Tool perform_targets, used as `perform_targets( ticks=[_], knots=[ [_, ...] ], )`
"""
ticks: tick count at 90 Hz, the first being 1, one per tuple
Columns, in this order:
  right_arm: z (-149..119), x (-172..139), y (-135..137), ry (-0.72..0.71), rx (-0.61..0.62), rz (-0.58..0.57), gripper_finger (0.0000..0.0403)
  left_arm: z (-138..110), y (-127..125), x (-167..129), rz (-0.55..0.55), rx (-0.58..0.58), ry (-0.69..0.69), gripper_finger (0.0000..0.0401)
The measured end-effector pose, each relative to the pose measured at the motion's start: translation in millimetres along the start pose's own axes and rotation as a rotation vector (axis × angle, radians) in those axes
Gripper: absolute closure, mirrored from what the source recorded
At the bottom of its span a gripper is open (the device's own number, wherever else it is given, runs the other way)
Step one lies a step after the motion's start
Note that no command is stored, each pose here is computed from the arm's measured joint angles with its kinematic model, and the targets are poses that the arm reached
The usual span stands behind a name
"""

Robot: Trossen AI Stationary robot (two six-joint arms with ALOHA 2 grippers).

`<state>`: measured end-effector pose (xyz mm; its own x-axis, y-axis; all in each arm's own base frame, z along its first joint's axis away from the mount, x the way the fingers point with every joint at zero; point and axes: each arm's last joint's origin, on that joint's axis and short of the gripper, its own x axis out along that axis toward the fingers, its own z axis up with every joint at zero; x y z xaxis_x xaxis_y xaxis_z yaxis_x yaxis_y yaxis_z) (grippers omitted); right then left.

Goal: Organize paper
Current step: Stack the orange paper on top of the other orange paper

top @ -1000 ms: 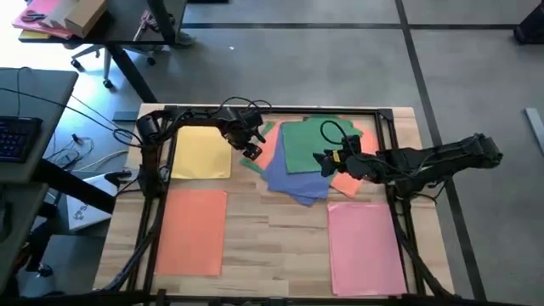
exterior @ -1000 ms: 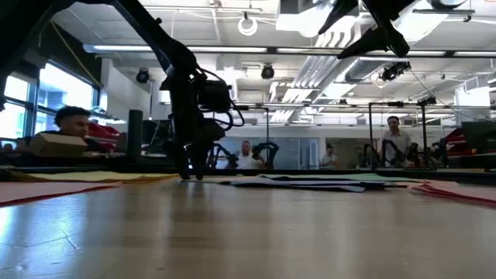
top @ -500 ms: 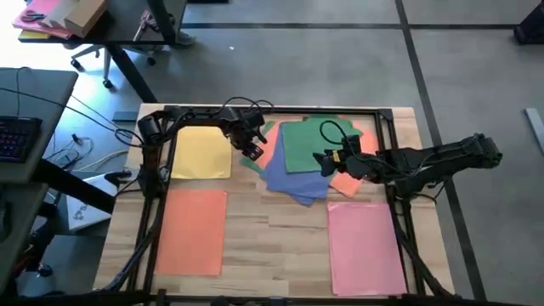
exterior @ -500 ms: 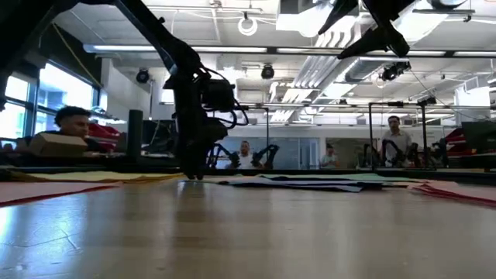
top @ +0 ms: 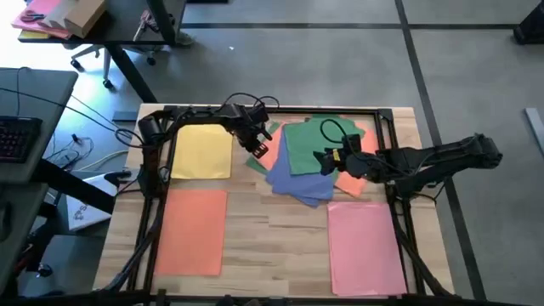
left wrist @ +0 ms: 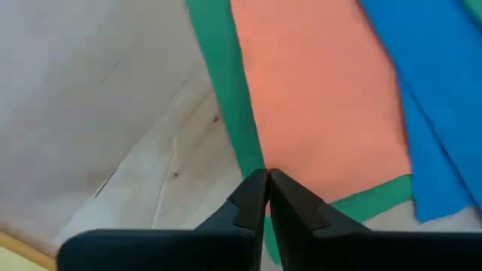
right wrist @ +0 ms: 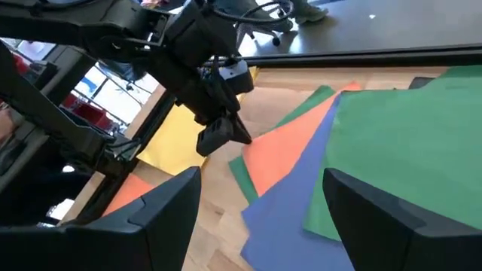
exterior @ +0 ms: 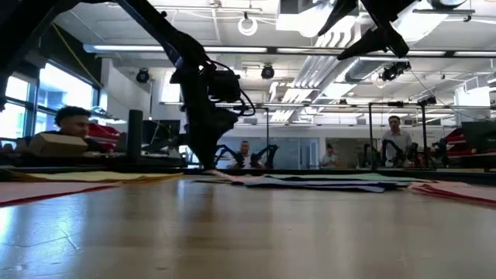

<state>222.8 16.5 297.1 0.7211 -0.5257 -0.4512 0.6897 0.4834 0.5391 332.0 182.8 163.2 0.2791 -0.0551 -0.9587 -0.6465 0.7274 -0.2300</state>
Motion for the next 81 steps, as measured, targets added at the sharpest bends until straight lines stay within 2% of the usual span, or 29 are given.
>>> perform_targets(
  ticks=[19,37,57,68,81],
  knots=[
    [0.0,0.1,0.0,0.003,0.000,0.002,0.0139,3.6,-7.7,-4.1,-0.137,0.004,0.008,0.0400],
    [-0.1,0.1,0.0,0.005,0.000,0.002,0.0139,1.2,-14.8,-2.9,-0.155,-0.038,0.025,0.0400],
    [-0.1,0.1,0.0,0.005,-0.006,0.003,0.0139,0.2,-19.6,-2.4,-0.159,-0.175,0.036,0.0397],
    [0.2,0.3,-0.1,0.004,-0.006,0.001,0.0139,0.9,-20.4,0.6,-0.206,-0.179,0.046,0.0373],
    [0.5,0.6,-0.3,0.008,-0.005,0.003,0.0139,1.9,-20.9,8.6,-0.303,-0.220,0.066,0.0326]
  ],
)
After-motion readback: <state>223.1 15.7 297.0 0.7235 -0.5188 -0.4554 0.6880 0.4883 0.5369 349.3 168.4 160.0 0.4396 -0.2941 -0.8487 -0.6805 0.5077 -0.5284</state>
